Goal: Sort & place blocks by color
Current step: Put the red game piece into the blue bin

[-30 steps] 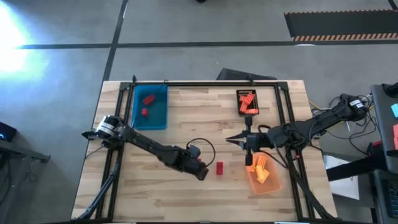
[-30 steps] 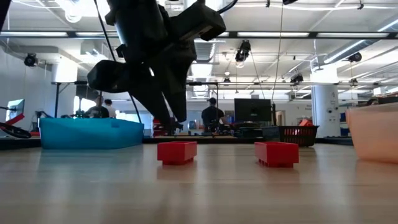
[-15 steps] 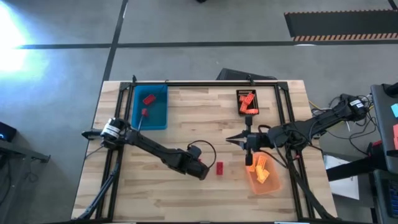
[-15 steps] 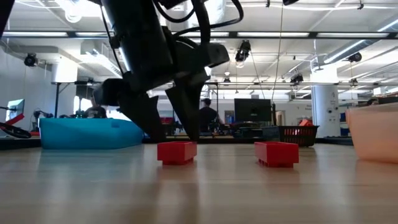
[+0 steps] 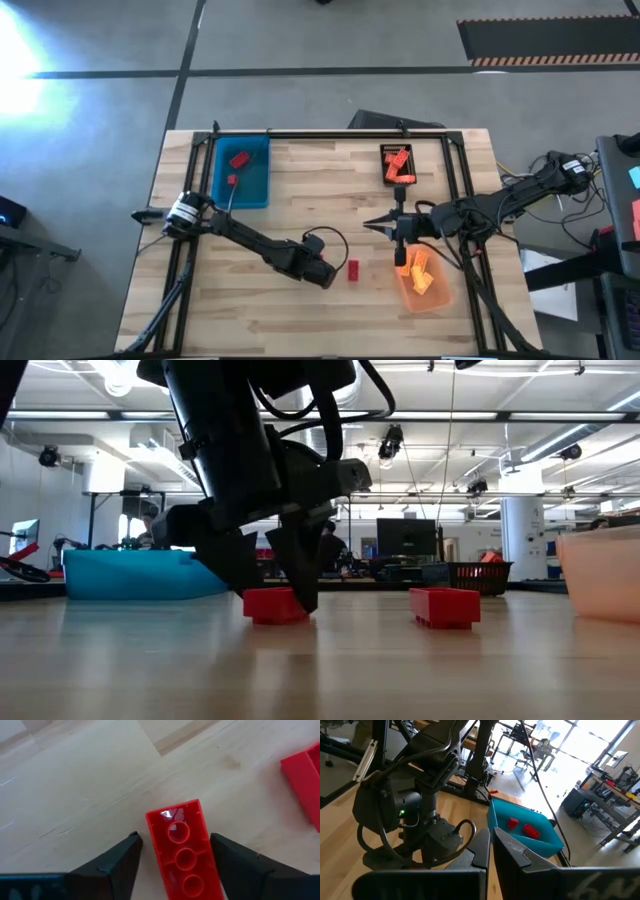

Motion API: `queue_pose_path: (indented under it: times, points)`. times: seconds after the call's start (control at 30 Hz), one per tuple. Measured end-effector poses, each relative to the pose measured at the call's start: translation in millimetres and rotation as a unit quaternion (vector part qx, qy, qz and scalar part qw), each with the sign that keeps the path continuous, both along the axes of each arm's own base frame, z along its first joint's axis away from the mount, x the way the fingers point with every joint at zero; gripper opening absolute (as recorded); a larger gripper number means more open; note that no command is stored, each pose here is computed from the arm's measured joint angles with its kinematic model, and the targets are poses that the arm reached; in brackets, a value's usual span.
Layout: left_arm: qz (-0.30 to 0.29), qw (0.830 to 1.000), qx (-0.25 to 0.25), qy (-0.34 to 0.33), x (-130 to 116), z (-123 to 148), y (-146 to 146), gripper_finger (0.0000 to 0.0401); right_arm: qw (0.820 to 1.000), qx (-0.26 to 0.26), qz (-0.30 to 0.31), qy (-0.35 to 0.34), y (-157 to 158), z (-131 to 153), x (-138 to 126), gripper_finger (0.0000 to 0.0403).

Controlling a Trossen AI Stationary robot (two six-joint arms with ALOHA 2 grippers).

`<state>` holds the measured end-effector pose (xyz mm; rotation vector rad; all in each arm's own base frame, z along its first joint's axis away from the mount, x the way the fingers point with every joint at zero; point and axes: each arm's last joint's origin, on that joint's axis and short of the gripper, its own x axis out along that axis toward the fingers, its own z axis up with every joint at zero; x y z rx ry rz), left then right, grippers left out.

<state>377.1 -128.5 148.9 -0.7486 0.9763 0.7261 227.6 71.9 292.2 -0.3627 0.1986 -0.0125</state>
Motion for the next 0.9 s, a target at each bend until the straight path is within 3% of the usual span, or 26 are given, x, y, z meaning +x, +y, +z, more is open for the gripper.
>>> queue_pose_path:
  times: [0.2, 0.4, 0.6, 0.77, 0.9]
  points:
    - [-0.005, 1.0, -0.006, -0.002, 0, 2, 0, 0.0122, 1.0, -0.001, 0.0, 0.002, 0, 0, 0, 0.0013]
    - [-0.064, 0.996, 0.02, 0.051, -8, 16, 14, 0.0123, 1.0, 0.0, -0.001, 0.008, 0, -2, 0, 0.0013]
    - [-0.102, 0.985, 0.091, 0.108, -40, 73, 60, 0.0123, 1.0, 0.005, -0.002, 0.009, 0, -2, 0, 0.0013]
    - [-0.09, 0.97, 0.181, 0.134, -71, 113, 108, 0.0123, 1.0, 0.012, -0.003, 0.009, 0, -2, 0, 0.0013]
    - [-0.061, 0.963, 0.211, 0.154, -95, 119, 148, 0.0123, 1.0, 0.013, -0.003, 0.009, 0, -2, 0, 0.0013]
